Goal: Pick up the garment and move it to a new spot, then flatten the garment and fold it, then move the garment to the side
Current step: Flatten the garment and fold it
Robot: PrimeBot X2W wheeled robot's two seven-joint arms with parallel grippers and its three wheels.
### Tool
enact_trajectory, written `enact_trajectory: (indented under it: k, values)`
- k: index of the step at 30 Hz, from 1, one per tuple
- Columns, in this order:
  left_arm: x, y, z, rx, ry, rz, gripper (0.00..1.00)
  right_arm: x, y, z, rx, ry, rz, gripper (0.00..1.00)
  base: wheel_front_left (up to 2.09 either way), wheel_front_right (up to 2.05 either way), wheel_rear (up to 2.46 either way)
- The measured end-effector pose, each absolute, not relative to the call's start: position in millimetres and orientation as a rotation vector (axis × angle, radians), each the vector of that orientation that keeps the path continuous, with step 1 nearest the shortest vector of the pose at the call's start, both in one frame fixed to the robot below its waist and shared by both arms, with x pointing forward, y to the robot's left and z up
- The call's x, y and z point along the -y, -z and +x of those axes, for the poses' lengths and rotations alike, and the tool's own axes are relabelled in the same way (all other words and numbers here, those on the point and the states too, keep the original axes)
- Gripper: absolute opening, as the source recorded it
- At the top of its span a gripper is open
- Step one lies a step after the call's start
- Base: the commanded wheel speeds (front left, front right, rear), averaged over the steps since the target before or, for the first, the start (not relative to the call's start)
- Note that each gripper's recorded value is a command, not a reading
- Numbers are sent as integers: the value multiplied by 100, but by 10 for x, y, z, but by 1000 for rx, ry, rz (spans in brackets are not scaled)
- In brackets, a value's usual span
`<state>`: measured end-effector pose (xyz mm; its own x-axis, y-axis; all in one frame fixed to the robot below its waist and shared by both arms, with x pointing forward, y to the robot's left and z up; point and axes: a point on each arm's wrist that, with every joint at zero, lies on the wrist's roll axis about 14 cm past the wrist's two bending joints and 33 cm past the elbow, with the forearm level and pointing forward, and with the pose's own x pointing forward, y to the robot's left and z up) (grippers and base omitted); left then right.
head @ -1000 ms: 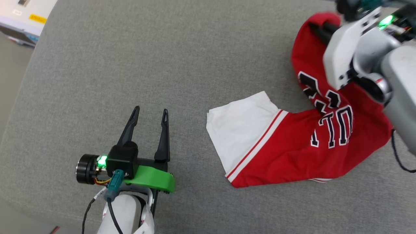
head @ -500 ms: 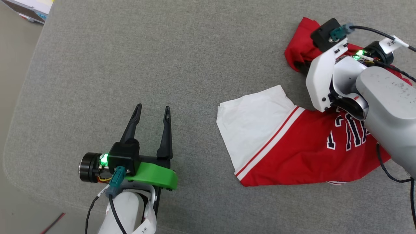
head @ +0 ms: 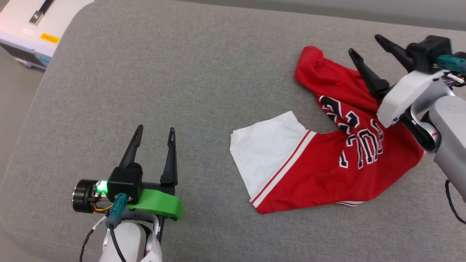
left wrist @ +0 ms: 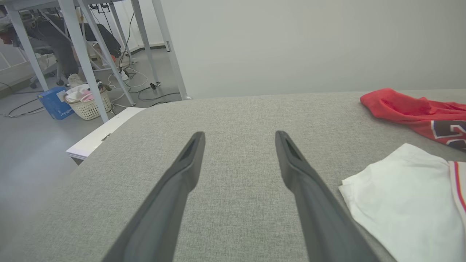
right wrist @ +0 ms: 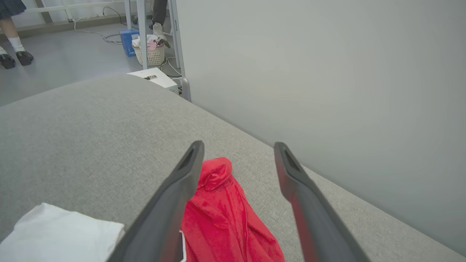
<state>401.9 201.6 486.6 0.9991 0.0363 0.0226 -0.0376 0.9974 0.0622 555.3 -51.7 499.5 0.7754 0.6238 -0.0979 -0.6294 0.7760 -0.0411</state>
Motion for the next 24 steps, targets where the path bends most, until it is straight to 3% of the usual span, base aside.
enact_trajectory:
  k: [5, 16, 19, 24]
  values:
    - [-1949, -5023, 4065, 68, 21, 78, 100, 869, -5455, 5325, 98, -577, -21, 100, 0, 0, 0]
    - [-1707, -5429, 4407, 164, 217, 148, 100, 1457, -5388, 4445, 162, -347, 6, 100, 0, 0, 0]
    - [-1598, -5506, 4556, 129, 273, 162, 100, 1566, -5311, 4268, 144, -303, -5, 100, 0, 0, 0]
    - [-1252, -5443, 4719, -76, 425, 154, 100, 1693, -5150, 4037, 98, -233, 26, 100, 0, 0, 0]
